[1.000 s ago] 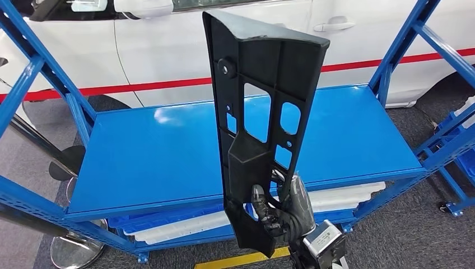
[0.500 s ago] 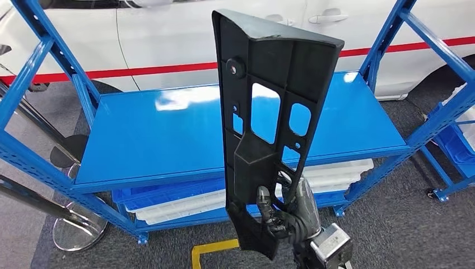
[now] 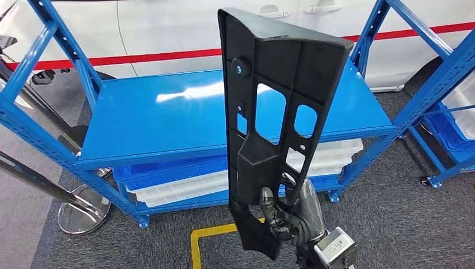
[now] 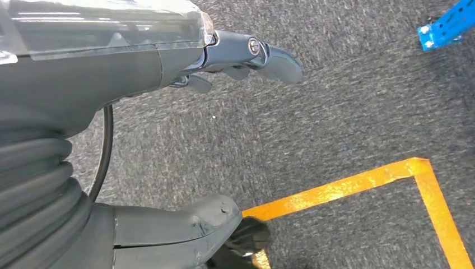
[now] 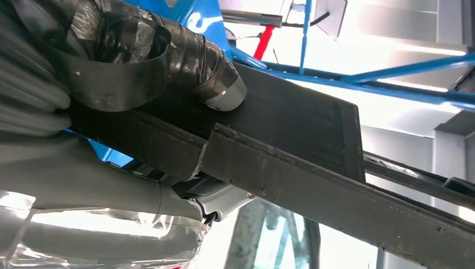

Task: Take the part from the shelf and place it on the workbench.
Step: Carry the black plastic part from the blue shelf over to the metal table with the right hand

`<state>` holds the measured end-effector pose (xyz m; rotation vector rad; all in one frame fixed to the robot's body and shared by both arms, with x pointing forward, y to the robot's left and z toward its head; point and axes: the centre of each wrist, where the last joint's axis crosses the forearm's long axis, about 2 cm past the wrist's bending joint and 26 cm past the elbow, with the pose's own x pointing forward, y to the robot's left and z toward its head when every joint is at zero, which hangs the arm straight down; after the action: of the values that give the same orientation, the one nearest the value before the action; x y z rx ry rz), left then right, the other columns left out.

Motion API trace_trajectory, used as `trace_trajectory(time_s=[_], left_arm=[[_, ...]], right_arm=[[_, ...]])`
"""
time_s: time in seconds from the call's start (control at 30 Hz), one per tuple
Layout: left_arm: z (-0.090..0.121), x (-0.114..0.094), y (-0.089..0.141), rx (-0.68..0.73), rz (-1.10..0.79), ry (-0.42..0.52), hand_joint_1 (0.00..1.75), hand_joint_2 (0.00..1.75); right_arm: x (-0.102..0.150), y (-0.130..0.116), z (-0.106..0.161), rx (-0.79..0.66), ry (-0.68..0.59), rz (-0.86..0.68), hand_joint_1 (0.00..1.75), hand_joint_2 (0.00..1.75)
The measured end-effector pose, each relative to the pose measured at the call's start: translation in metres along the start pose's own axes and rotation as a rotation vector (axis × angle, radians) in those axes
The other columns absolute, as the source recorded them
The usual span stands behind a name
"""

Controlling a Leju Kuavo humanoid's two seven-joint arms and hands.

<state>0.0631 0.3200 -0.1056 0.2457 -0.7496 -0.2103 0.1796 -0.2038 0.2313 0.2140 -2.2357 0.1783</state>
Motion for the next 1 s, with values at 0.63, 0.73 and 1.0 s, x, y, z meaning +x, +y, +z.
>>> trace_trajectory(time_s=[0.63,0.73,1.0], left_arm=[[0.006,-0.009,0.000,0.008,0.027,0.072,0.00,1.75],[0.008,-0.013,-0.001,0.011,0.035,0.087,0.00,1.75],[0.009,-0.014,0.000,0.010,0.041,0.094,0.00,1.75]], right_arm=[[0.001,-0.007,0.024,-0.008,0.057,0.023,1.75,1.75],[0.001,-0.008,0.029,-0.005,0.066,0.014,1.75,1.75],[0.000,-0.010,0.039,-0.022,0.087,0.009,1.75,1.75]])
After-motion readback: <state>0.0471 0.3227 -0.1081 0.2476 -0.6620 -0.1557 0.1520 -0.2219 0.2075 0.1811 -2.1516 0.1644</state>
